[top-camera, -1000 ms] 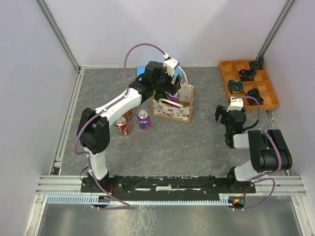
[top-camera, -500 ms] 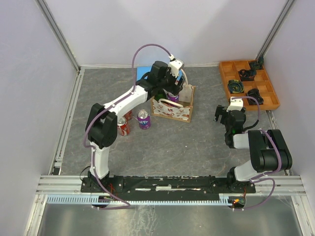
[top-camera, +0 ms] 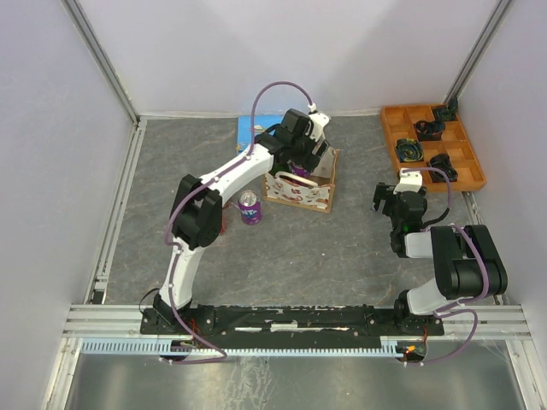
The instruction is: Take the beverage out of the canvas bag
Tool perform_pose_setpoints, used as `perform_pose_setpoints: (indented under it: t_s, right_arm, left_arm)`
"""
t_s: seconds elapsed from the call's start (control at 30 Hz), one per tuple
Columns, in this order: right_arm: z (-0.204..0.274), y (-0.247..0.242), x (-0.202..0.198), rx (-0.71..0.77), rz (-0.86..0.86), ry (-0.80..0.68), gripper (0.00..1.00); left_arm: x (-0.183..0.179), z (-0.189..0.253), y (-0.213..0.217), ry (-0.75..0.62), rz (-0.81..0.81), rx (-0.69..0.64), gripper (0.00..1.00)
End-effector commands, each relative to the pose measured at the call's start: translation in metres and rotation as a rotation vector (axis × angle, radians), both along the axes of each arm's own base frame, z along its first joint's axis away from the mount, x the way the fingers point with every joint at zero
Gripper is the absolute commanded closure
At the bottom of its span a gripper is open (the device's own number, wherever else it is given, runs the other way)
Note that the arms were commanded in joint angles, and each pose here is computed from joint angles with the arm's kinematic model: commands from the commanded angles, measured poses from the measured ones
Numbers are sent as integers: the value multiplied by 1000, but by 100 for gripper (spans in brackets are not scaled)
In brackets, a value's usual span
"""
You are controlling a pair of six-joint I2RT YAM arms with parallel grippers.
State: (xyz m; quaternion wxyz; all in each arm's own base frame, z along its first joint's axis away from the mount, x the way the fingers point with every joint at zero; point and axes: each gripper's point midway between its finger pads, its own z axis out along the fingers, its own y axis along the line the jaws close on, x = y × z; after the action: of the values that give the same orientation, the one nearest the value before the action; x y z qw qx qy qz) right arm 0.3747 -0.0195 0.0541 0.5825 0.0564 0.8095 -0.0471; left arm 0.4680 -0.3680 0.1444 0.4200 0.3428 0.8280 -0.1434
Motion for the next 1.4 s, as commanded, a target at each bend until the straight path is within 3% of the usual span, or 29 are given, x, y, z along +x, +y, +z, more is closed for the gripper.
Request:
perform_pose_setpoints:
  t_s: [0.0,0.63,0.9,1.27,1.37]
  right_arm:
    - [18,0,11,-9,6,-59,1]
    - [17,0,11,-8,6,-57,1]
    - [17,0,11,-8,7,-58,1]
    - [17,0,11,-8,6,-58,1]
    - [17,0,11,-8,6,-58,1]
  left_arm:
    - [-9,1,5,16,21,117,12]
    - [-4,-18,24,3,122,319,14]
    - [-2,-25,22,2,105,325,17]
    - [6,-31,18,1,90,268,36]
    - [6,-37,17,14,84,257,51]
